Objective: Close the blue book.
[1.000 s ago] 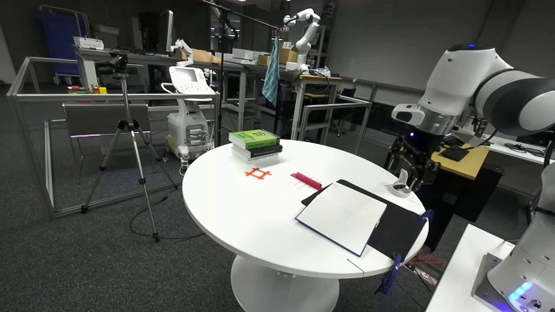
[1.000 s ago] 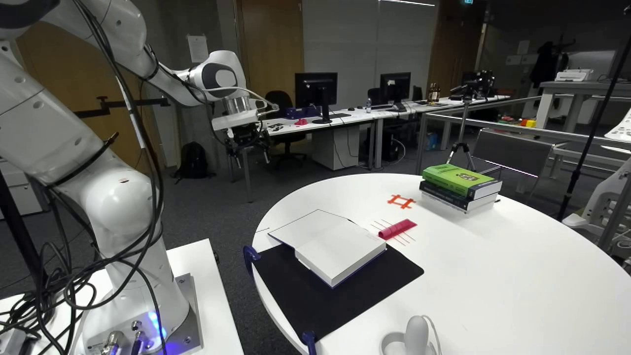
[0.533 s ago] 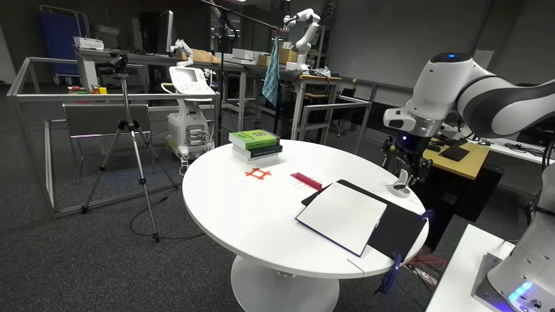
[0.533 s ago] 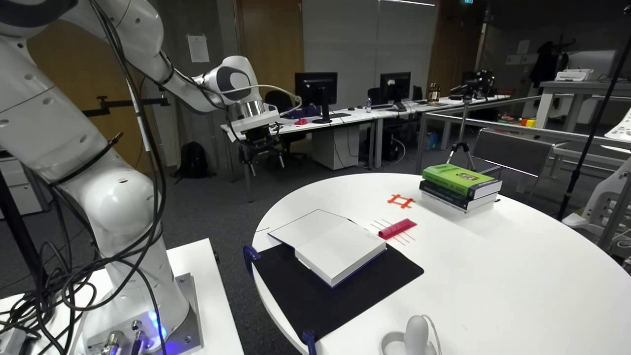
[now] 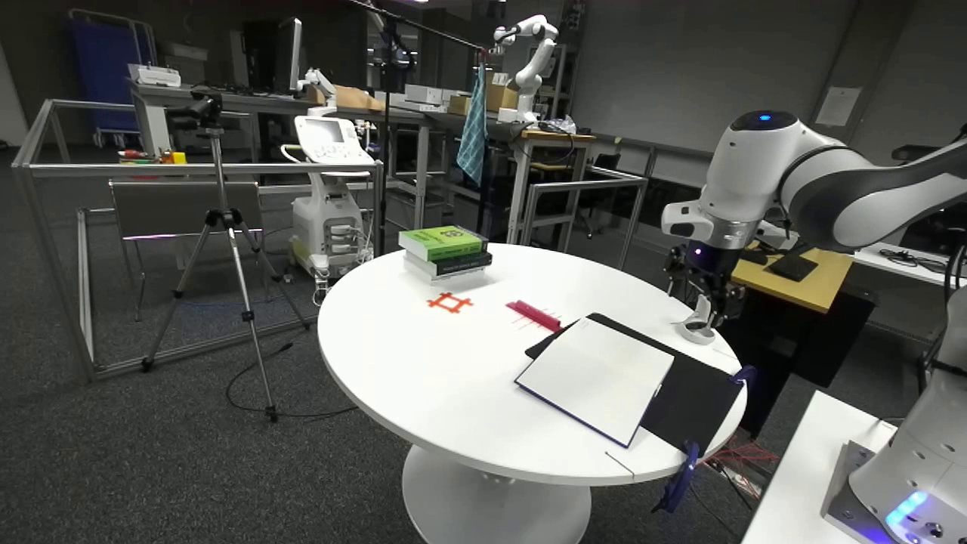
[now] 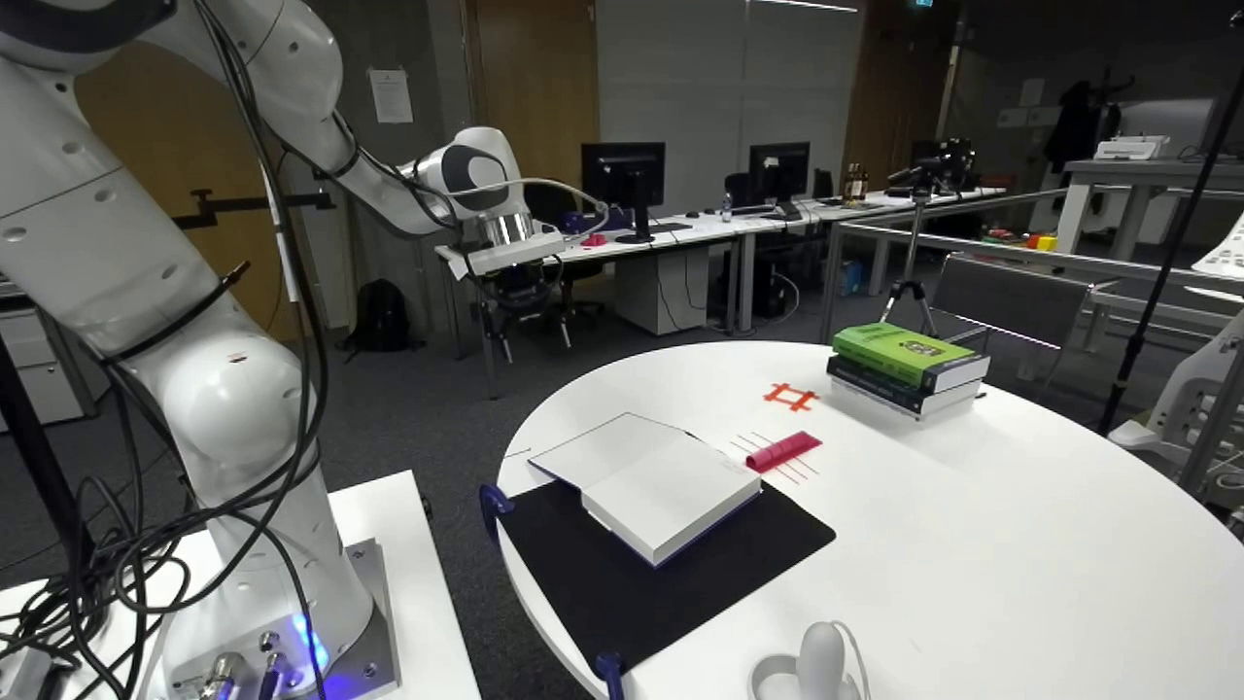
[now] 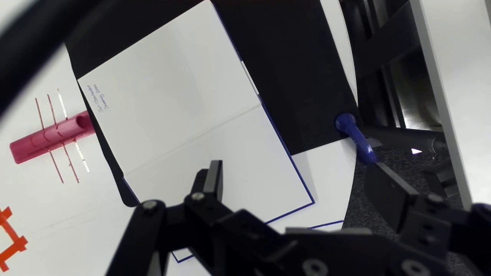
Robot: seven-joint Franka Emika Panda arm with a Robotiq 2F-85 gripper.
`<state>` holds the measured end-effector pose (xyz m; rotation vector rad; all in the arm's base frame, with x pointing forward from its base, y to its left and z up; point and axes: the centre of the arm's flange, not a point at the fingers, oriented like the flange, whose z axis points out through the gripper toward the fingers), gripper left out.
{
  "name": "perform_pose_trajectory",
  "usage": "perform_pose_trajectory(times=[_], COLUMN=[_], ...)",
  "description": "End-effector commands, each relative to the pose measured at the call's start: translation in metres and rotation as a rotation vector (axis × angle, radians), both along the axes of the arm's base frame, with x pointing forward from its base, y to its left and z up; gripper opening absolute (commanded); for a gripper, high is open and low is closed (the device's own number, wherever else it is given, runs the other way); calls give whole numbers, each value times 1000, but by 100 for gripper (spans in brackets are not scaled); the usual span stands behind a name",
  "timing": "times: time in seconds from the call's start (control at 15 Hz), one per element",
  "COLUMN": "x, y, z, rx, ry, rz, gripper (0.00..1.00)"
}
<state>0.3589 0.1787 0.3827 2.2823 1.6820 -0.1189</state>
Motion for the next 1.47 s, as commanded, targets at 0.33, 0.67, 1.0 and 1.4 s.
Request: perform_pose_trajectory(times=[0.33,0.67,1.0,1.4], x=[0,-42,-97,-119], y=[0,28,73,92], z=[0,-31,-68,-75], rx=[0,20,42,21], ry=[0,-19,-117,-129], rz=[0,-41,-70,-64], gripper=[100,100,100,100])
